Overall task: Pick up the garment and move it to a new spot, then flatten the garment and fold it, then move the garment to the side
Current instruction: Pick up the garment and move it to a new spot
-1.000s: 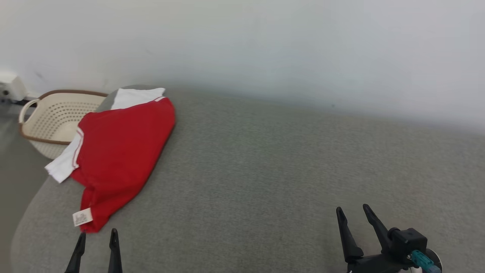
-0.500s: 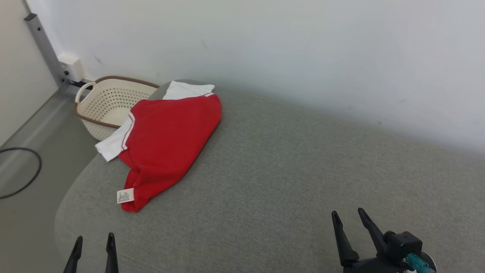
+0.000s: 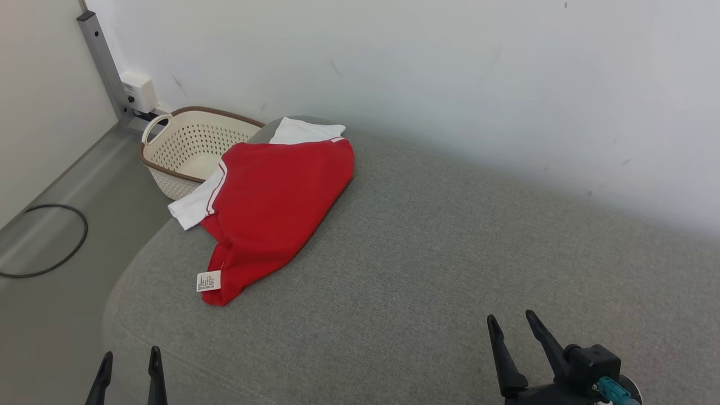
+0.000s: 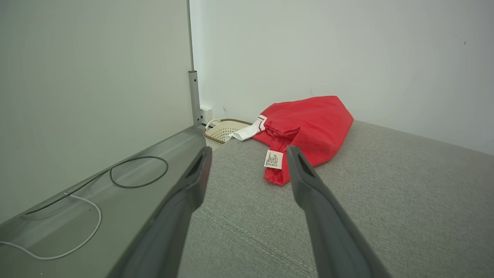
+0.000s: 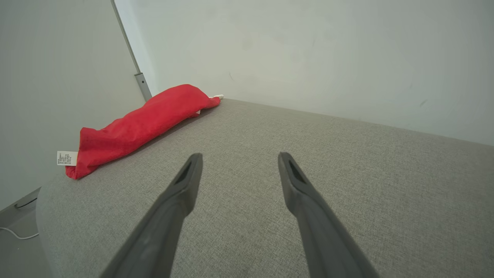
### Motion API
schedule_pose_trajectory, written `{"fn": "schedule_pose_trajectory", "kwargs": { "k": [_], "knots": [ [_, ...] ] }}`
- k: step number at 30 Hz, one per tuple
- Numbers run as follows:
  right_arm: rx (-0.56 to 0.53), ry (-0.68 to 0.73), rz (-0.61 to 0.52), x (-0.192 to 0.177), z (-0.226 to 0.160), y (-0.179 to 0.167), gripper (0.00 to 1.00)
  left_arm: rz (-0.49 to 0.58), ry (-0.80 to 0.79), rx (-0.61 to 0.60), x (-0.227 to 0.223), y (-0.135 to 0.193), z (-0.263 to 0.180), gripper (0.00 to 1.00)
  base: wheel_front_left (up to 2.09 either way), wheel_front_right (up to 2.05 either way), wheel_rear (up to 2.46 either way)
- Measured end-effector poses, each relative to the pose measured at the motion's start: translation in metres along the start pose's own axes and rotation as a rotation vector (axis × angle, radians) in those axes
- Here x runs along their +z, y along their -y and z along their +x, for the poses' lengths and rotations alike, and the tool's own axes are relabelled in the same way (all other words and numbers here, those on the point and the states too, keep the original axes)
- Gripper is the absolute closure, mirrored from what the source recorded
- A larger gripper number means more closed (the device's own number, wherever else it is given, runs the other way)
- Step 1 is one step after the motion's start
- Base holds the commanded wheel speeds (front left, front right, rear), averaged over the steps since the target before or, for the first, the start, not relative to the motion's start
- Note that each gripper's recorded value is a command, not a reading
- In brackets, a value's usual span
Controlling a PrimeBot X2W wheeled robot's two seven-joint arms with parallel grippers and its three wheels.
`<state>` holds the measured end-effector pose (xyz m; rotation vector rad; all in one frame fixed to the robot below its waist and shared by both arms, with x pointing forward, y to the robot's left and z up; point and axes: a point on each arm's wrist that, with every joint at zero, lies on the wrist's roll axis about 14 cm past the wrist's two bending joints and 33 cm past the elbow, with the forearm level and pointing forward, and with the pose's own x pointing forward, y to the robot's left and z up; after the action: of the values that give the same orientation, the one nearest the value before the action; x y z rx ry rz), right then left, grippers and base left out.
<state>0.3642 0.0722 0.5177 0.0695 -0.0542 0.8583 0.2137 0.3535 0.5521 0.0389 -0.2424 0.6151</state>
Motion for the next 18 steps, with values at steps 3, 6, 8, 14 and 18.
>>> {"fn": "schedule_pose_trajectory", "kwargs": {
  "k": [3,6,8,14,18],
  "knots": [
    [0.0,-0.004,0.001,-0.002,0.0,0.0,0.0,0.001,-0.001,0.001,0.0,0.0,0.0,0.0,0.0,0.0,0.0],
    [-0.001,-0.007,0.001,-0.003,0.0,0.001,0.0,-0.001,0.014,0.0,0.004,0.0,0.001,0.0,0.0,0.0,0.0],
    [-0.001,-0.005,0.001,-0.002,0.0,0.001,0.0,-0.009,0.03,-0.001,0.009,0.002,0.004,0.0,0.0,0.0,0.0],
    [-0.042,0.014,-0.004,0.003,-0.005,0.014,0.0,-0.068,0.116,-0.062,0.035,0.024,0.03,0.0,0.0,0.0,0.0],
    [-0.06,0.036,-0.019,0.01,-0.005,0.021,0.0,-0.074,0.213,-0.127,0.067,0.042,0.059,0.0,0.0,0.0,0.0]
  ]
}}
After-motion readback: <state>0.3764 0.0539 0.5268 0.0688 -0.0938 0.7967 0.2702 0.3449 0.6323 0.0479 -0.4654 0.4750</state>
